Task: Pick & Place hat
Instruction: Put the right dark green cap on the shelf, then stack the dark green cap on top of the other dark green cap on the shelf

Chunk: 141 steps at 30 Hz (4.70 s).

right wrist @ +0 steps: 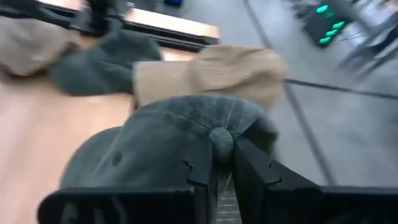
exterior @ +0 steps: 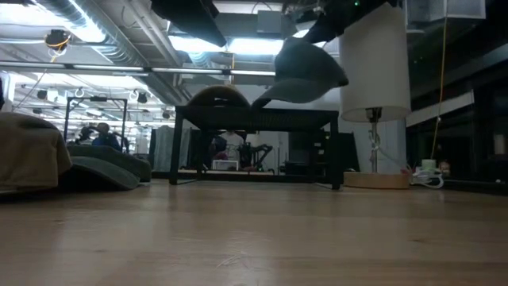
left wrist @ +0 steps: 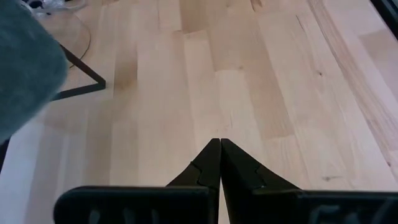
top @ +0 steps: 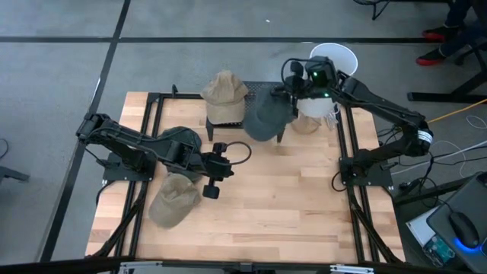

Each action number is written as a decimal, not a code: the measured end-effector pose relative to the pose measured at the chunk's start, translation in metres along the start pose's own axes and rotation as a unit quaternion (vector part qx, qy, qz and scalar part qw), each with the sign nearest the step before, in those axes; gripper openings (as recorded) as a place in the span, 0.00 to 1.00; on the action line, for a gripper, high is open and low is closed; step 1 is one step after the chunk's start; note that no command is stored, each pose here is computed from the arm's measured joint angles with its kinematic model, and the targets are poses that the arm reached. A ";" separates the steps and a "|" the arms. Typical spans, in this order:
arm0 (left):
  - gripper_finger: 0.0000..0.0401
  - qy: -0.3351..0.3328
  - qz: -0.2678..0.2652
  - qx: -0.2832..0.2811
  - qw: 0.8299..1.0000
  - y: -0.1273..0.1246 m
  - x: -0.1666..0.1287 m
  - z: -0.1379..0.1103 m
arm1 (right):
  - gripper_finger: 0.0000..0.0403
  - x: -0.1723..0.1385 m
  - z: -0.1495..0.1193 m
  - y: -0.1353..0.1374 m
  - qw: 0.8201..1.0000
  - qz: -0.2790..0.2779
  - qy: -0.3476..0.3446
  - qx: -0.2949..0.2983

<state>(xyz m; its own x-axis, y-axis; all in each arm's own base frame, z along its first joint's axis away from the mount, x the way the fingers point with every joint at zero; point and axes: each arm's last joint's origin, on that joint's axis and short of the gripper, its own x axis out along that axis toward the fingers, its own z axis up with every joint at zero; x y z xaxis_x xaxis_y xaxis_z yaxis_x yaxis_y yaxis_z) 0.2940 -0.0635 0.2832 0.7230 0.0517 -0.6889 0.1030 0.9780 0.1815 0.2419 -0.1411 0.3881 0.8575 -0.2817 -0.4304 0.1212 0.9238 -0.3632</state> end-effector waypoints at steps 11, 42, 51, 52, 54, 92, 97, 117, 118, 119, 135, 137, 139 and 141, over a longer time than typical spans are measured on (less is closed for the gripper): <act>0.00 -0.029 0.004 -0.006 1.000 0.000 0.000 0.006 | 0.11 0.020 0.002 -0.009 0.998 -0.052 -0.011 -0.039; 0.01 -0.032 0.032 -0.022 0.999 0.002 0.000 0.006 | 0.47 0.050 -0.029 -0.043 0.987 -0.136 0.047 0.068; 0.01 -0.046 0.066 -0.037 0.996 0.006 -0.008 0.009 | 0.72 0.041 -0.022 -0.039 0.987 -0.138 0.030 0.075; 0.01 -0.048 0.072 -0.040 0.995 0.006 -0.010 0.009 | 0.72 0.039 -0.019 -0.038 0.988 -0.137 0.025 0.073; 0.00 -0.053 0.085 -0.047 0.994 0.008 -0.014 0.009 | 0.72 0.034 -0.013 -0.033 0.989 -0.132 0.015 0.068; 0.00 0.152 0.195 -0.182 0.952 0.023 -0.072 -0.085 | 0.52 -0.005 0.007 0.125 0.960 0.161 0.204 0.106; 0.00 0.120 0.133 -0.225 0.958 0.021 -0.085 -0.104 | 0.51 -0.008 -0.001 0.138 0.946 0.170 0.244 0.132; 0.01 0.188 0.119 -0.253 0.941 0.012 -0.060 -0.144 | 0.48 0.021 -0.062 0.232 0.948 0.229 0.124 0.183; 0.01 0.196 0.119 -0.252 0.940 0.012 -0.058 -0.146 | 0.48 0.022 -0.064 0.235 0.948 0.234 0.112 0.184; 0.01 0.201 0.115 -0.252 0.940 0.011 -0.055 -0.147 | 0.48 0.022 -0.066 0.239 0.948 0.238 0.100 0.184; 0.33 0.227 0.146 -0.256 0.928 0.008 -0.040 -0.156 | 0.48 0.017 -0.075 0.260 0.960 0.205 0.064 0.181; 0.36 0.232 0.149 -0.257 0.926 0.008 -0.038 -0.157 | 0.48 0.015 -0.074 0.264 0.962 0.204 0.056 0.174; 0.38 0.240 0.153 -0.255 0.924 0.007 -0.035 -0.157 | 0.48 0.013 -0.073 0.267 0.964 0.201 0.052 0.166; 0.39 0.252 0.157 -0.252 0.921 0.006 -0.030 -0.158 | 0.48 0.011 -0.070 0.269 0.966 0.202 0.045 0.155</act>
<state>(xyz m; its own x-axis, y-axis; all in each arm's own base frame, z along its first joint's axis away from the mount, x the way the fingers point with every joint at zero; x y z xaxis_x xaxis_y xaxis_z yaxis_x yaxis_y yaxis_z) 0.1645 -0.0271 0.1942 0.2418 0.3103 -0.9194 -0.4793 0.8620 0.1649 0.2487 0.0863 0.2279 0.8213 0.1086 -0.5600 -0.0579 0.9925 0.1076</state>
